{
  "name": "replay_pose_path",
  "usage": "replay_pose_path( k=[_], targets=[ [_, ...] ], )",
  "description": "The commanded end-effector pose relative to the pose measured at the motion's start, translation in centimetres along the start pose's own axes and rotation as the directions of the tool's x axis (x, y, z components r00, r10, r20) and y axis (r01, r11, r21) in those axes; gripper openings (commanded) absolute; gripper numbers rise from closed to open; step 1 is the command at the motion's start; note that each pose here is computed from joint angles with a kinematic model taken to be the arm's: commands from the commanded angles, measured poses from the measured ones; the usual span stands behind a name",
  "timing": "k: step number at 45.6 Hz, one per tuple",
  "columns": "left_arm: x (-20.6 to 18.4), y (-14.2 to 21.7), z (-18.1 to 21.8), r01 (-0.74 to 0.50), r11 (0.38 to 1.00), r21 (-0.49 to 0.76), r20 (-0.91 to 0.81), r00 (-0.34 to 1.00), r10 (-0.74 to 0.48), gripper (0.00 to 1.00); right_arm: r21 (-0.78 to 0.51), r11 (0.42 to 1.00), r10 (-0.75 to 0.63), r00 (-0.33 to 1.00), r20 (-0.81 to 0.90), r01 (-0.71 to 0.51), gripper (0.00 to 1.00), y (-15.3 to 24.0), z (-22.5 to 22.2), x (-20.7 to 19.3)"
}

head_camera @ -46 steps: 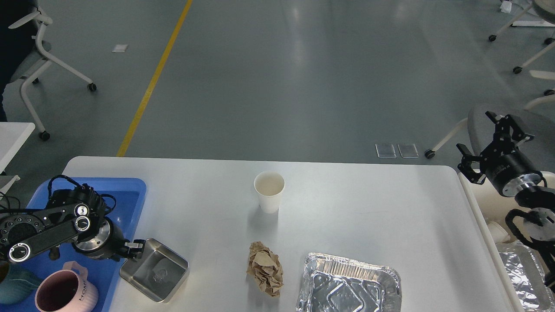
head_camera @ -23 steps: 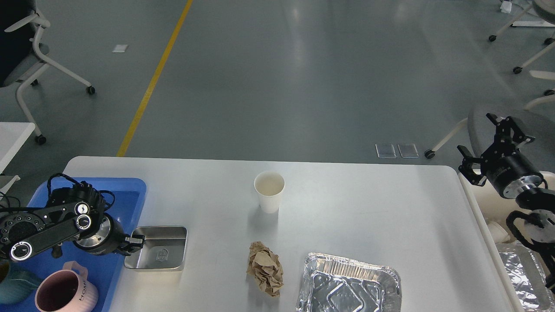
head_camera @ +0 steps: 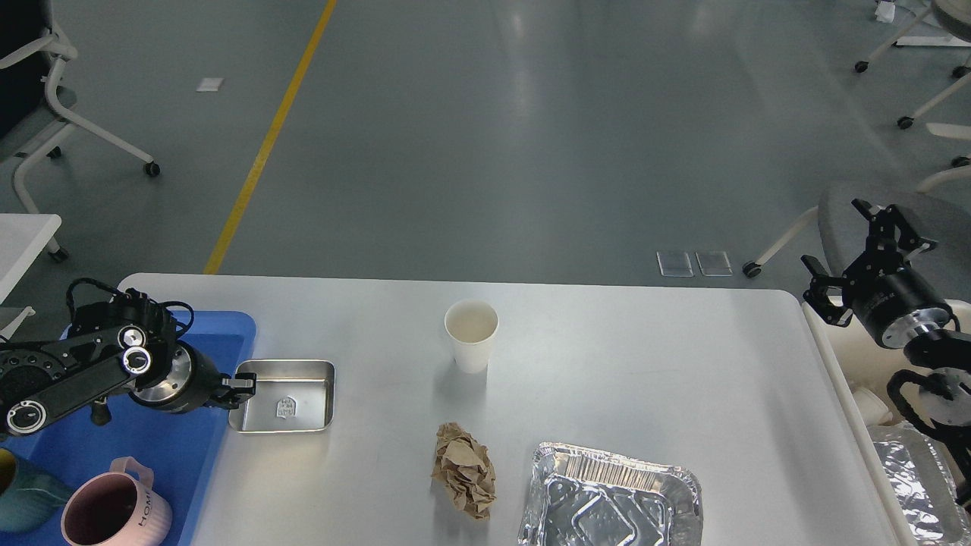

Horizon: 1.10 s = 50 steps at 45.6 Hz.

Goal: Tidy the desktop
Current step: 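Lift the metal tray with the left gripper over the blue bin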

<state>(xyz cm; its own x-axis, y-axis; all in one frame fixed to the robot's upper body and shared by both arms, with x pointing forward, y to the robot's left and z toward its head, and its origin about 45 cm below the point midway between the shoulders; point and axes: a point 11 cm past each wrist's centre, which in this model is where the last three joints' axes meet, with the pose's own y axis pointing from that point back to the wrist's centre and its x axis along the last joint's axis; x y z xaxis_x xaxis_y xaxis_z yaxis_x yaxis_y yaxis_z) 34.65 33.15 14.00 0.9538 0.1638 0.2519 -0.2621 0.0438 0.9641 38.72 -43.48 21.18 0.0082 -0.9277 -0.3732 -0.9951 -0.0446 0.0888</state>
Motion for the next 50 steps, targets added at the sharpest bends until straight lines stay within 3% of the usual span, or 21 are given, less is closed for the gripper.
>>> replay_pose_path(
  k=[1,23,40,50],
  targets=[
    [1.8,1.4,0.5,-0.049,0.998,-0.045,-0.045,0.998,0.047,0.0,0.0,1.0,0.0,1.0,0.001,0.0,1.0,0.0,0.0,0.0],
    [7.3,7.6,0.7,-0.178,0.969,-0.169,-0.263,0.956,0.13,0.0,0.001,1.0,0.006,1.0,-0.007,-0.006,1.0,0.1,-0.2,0.3],
    [11.1,13.1,2.8,-0.271,0.924,-0.268,-0.317,0.931,0.181,0.0,-0.001,1.0,0.005,1.0,-0.009,-0.005,1.0,0.2,-0.2,0.3],
    [11.5,13.8,3.1,-0.274,0.925,-0.264,-0.314,0.931,0.186,0.0,0.0,1.0,0.007,1.0,-0.008,-0.007,1.0,0.2,-0.2,0.4]
  ],
)
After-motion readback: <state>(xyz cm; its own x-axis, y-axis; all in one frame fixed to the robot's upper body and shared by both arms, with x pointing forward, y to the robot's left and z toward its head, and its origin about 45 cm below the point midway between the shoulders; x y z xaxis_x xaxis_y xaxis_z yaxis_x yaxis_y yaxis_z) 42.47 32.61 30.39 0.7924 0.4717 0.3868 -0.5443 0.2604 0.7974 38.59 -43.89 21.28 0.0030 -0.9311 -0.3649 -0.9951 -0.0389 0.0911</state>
